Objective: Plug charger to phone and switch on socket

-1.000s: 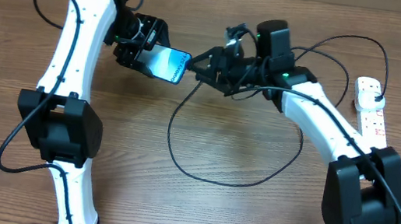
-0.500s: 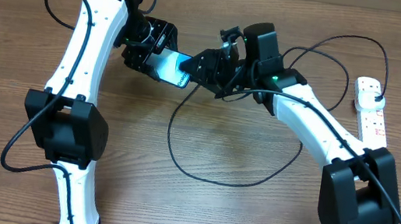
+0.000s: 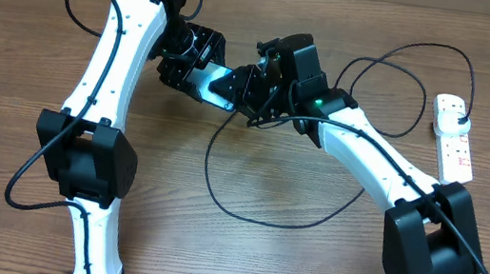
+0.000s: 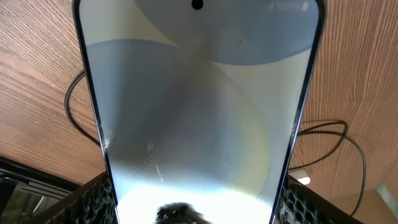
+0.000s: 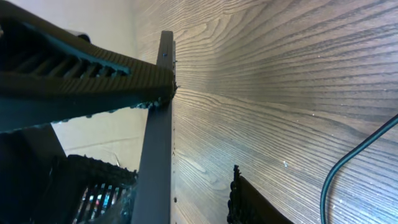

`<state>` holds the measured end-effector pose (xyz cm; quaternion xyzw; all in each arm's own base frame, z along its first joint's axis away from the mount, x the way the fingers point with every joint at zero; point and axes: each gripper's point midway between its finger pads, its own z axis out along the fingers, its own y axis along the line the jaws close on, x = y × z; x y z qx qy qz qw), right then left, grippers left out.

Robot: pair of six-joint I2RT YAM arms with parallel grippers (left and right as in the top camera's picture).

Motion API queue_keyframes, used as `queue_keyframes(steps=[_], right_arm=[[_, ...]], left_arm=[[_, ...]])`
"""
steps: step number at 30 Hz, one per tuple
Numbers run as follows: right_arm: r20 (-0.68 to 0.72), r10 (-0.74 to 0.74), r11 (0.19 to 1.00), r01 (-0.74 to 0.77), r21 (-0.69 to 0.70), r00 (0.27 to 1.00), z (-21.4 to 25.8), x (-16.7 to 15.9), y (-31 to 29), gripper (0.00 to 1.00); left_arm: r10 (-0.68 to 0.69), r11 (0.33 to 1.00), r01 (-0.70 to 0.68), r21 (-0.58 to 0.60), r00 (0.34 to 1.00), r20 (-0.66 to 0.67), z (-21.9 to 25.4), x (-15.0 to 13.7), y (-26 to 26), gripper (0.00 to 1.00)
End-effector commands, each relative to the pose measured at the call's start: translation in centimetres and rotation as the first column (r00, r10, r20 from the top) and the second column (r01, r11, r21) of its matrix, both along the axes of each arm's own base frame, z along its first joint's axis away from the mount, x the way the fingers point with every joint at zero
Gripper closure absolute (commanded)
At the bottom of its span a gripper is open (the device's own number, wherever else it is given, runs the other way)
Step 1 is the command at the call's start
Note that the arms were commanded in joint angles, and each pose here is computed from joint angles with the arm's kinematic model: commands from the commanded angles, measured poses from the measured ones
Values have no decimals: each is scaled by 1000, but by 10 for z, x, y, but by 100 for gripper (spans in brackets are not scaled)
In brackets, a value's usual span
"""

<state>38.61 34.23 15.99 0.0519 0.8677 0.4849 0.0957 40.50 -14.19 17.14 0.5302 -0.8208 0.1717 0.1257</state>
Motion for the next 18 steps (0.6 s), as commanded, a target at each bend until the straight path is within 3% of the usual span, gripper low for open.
queue_keyframes(steps=[1,14,18], right_arm=[[20,-52,999,53,-9,998,6,12,-2,64],[3,-73,997,73,15,997,10,15,0,87],[6,-71,997,71,19,997,11,15,1,92]], left_arm=[[-4,1000,5,-23,998,55,24,-2,-7,42],[-5,1000,6,-22,999,52,24,-3,-7,41],[-5,1000,6,-22,999,52,24,-3,-7,35]])
